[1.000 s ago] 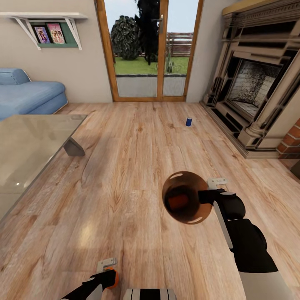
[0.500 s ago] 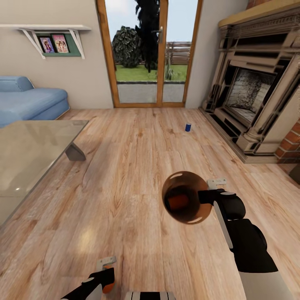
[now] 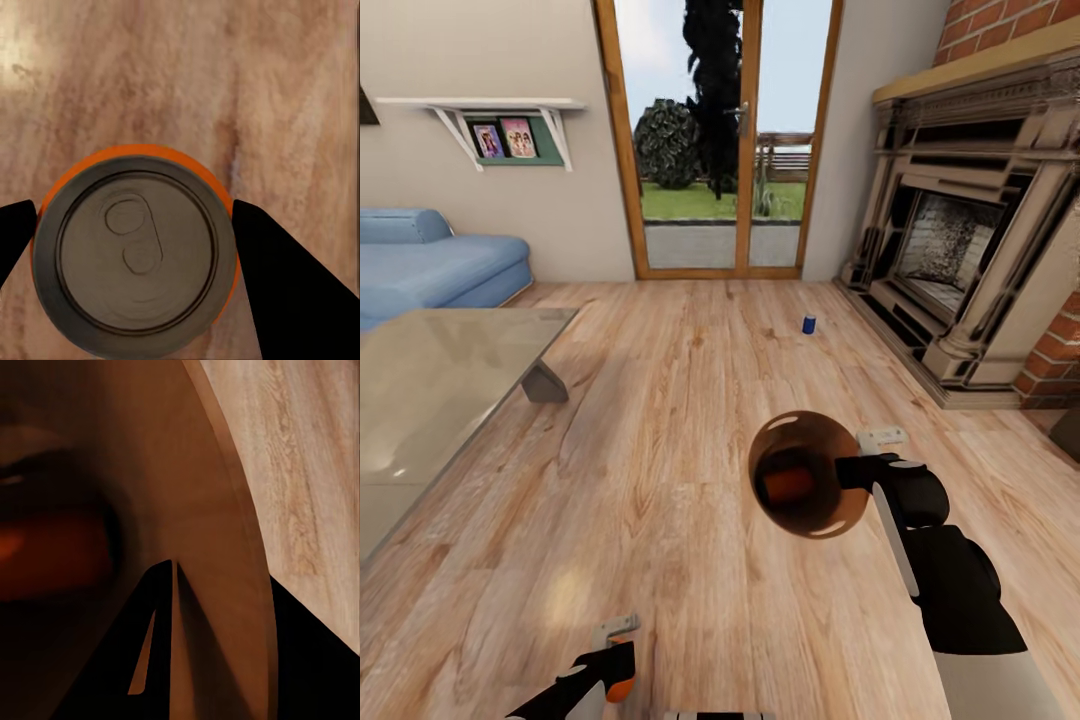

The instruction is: Put the three can of soda from the living room inside the tash can in the kitchen.

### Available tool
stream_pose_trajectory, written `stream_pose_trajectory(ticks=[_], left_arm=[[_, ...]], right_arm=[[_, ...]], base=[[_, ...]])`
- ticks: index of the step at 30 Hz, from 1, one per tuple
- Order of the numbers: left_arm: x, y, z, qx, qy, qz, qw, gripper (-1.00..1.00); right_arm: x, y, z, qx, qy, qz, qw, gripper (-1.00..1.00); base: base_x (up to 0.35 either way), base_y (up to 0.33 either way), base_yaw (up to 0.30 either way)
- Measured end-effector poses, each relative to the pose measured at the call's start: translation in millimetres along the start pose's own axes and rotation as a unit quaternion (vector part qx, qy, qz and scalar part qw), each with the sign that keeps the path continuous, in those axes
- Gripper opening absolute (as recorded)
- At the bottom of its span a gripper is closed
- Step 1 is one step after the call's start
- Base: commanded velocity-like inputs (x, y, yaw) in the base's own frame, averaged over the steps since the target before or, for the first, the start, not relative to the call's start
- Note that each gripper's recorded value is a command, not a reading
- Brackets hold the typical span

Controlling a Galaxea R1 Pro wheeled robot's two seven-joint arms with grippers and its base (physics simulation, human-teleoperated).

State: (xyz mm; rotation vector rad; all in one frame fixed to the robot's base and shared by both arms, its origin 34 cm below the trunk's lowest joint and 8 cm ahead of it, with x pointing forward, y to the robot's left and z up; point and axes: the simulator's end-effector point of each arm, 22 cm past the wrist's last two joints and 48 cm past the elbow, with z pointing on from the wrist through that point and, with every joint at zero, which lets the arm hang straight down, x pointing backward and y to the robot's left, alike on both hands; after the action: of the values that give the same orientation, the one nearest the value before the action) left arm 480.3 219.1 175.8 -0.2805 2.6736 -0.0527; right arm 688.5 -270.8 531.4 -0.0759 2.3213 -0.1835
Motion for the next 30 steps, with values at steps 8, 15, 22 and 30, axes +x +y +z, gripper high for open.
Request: stream_pose_trajectory(ticks=[8,15,22,30], left_arm=[[-14.5,-3.0,-7.8,0.008,-0.01,0.001,0.9999,-1.0],[-66.8,-44.4,-23.0,0.052,-0.037,0.002,0.9979,-1.0],[-161.9,-109.1,-77.6,0.119,-0.098,0.013,0.9881,-1.0],[-229.5,-135.4,-141.5,0.137,-0.13,0.036,0.9814,-1.0]], right_arm=[[-9.9,0.6,-12.1,0.0,-0.01,-0.004,0.9999,-1.0],[-14.9,3.0,-20.7,-0.002,-0.014,-0.008,0.9999,-1.0],[2.6,14.3,-14.4,-0.01,0.016,-0.022,0.9996,-1.0],[37.8,-10.8,3.9,0.049,0.087,-0.044,0.994,-1.0]], base=[[0.0,0.0,0.0],[0.0,0.0,0.0],[0.0,0.0,0.0],[0.0,0.0,0.0]])
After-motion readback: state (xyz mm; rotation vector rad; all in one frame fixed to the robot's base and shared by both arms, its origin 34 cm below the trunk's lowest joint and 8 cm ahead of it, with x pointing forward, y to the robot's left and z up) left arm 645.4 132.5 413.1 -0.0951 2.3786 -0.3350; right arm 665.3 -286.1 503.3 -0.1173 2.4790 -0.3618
